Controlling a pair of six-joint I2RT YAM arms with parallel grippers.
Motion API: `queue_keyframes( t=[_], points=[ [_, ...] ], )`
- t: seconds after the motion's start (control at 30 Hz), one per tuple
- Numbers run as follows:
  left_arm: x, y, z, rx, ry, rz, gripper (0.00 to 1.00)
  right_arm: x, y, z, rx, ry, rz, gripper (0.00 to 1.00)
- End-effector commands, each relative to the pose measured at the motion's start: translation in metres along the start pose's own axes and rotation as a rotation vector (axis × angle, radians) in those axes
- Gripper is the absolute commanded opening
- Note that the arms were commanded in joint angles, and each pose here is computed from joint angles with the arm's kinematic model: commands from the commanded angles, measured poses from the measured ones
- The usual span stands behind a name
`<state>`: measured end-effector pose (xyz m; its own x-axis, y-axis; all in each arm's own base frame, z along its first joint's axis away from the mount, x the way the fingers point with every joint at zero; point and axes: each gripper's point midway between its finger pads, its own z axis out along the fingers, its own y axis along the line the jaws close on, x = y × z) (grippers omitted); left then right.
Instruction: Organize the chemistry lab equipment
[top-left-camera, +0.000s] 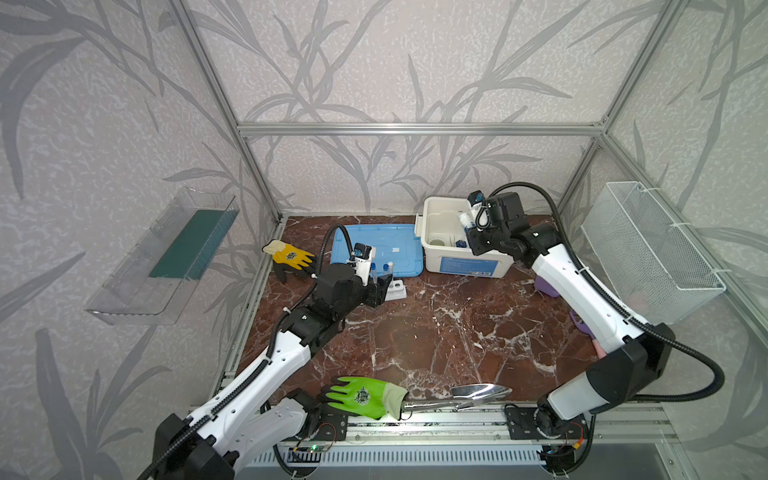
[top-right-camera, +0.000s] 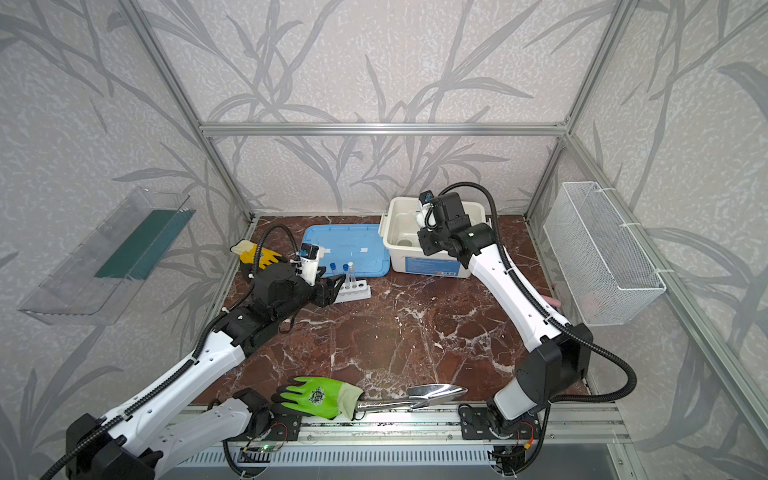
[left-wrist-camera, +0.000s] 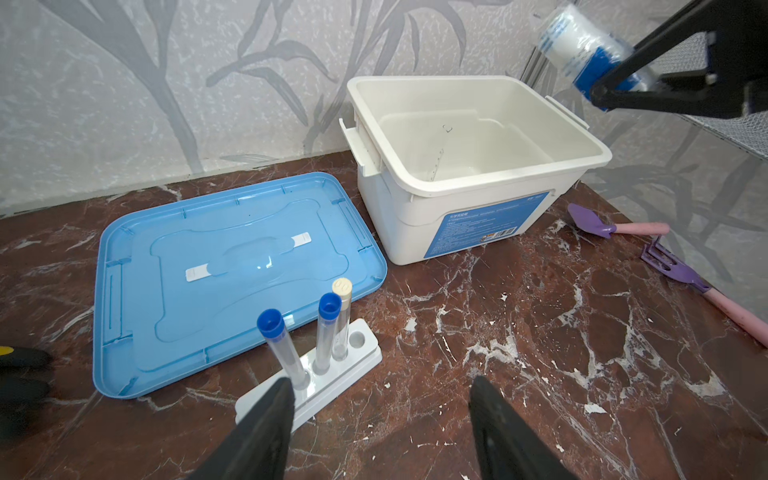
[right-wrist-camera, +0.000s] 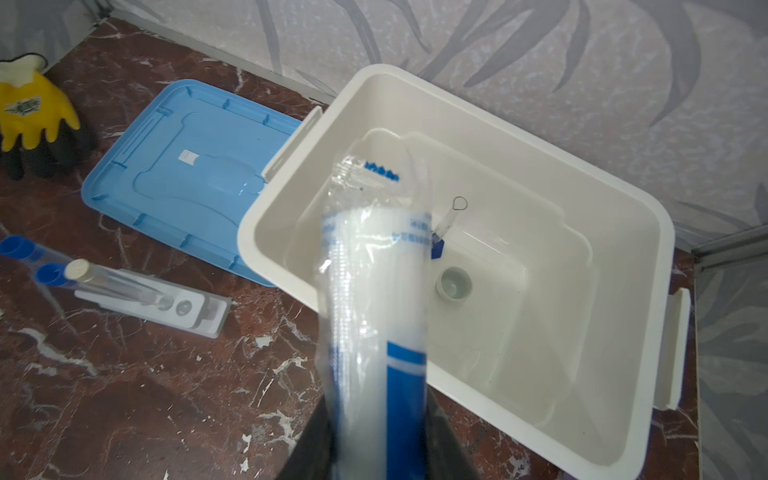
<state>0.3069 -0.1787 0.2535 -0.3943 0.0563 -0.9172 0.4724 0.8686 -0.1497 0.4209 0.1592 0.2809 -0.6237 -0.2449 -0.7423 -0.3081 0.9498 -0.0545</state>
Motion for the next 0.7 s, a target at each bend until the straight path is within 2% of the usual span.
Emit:
queue_keyframes(
  t=[0.0, 0.23, 0.43, 0.67],
  points=[
    [-0.03, -0.008, -0.004, 0.055, -0.08, 0.032, 0.67, -0.013, -0.031, 0.006, 0.092, -0.022, 0.118, 0.3],
    [-0.031, -0.006, -0.007, 0.085, -0.095, 0.01, 0.67, -0.002, -0.081, 0.055, 0.245, 0.067, 0.219, 0.29],
    [-0.031, -0.003, -0.014, 0.075, -0.103, 0.007, 0.67, 0.015, -0.096, 0.091, 0.282, 0.146, 0.263, 0.28],
    [-0.032, -0.002, -0.012, 0.083, -0.106, -0.005, 0.67, 0.032, -0.112, 0.115, 0.318, 0.202, 0.284, 0.28]
  ],
)
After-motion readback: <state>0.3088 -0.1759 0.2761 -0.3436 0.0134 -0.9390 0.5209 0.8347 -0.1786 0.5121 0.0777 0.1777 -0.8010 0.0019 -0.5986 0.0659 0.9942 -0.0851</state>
